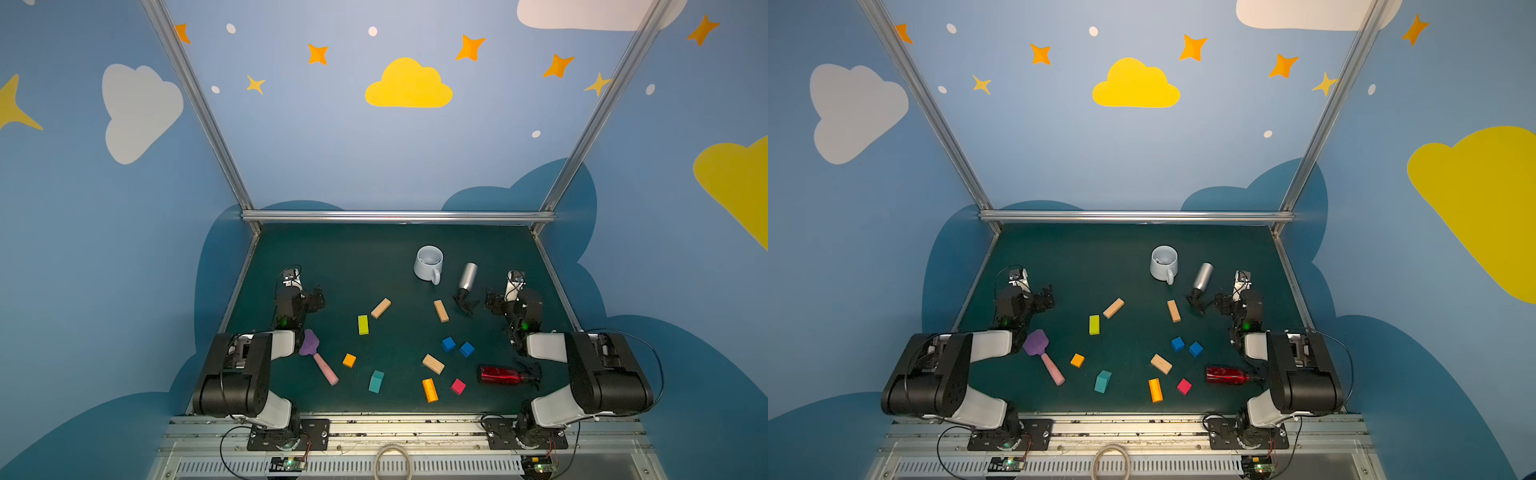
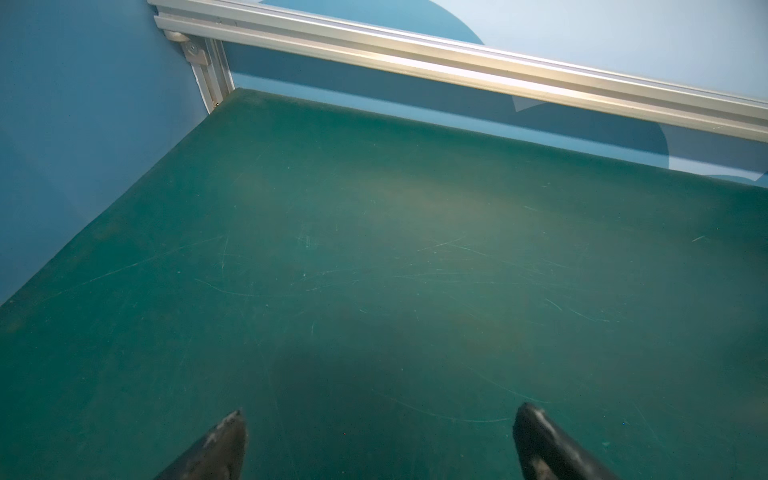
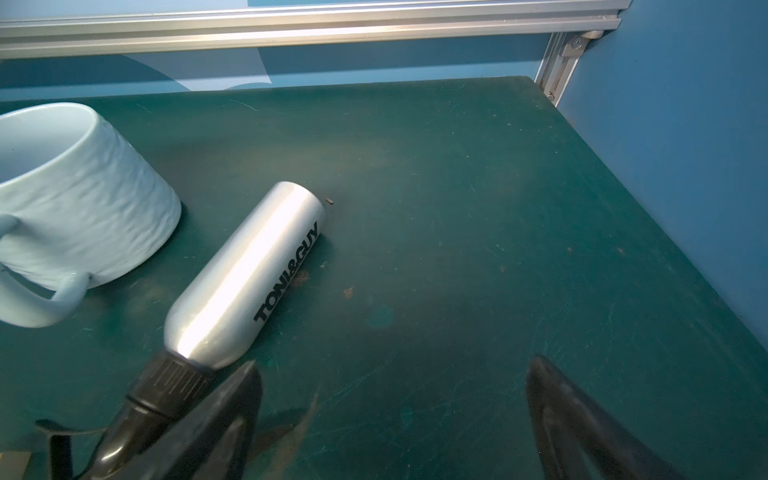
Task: Build the wood block tower
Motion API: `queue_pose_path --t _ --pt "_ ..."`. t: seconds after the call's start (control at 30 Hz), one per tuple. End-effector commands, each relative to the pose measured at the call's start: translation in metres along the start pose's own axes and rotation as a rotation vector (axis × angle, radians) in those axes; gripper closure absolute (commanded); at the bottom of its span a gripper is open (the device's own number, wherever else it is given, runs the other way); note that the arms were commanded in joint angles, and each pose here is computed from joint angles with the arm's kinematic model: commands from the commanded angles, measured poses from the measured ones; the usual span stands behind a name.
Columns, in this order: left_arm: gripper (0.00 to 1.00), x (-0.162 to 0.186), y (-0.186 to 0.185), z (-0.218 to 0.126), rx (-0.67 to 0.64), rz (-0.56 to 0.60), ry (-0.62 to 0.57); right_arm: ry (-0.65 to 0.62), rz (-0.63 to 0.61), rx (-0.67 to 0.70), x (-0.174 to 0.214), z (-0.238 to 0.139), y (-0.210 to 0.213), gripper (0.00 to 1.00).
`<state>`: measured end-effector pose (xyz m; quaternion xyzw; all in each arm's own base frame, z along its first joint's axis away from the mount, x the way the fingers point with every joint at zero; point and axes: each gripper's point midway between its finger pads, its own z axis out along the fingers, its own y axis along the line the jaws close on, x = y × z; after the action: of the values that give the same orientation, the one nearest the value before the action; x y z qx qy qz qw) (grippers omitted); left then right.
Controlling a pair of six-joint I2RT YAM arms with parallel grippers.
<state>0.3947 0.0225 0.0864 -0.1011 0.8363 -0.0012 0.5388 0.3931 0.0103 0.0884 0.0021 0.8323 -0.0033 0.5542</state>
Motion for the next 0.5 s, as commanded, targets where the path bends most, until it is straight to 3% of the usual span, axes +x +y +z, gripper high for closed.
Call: queue_pose_path --t 0.0,0.47 --pt "0.01 0.0064 0.0013 0.0012 -0.001 0.000 0.020 -0.011 0.002 0.002 -0.0010 0.0000 0.0001 0.03" --pt "0.01 0.0060 0.0013 0.0017 -0.001 0.000 0.020 -0.011 0.002 0.003 -0.0010 -0.0001 0.0000 0.04"
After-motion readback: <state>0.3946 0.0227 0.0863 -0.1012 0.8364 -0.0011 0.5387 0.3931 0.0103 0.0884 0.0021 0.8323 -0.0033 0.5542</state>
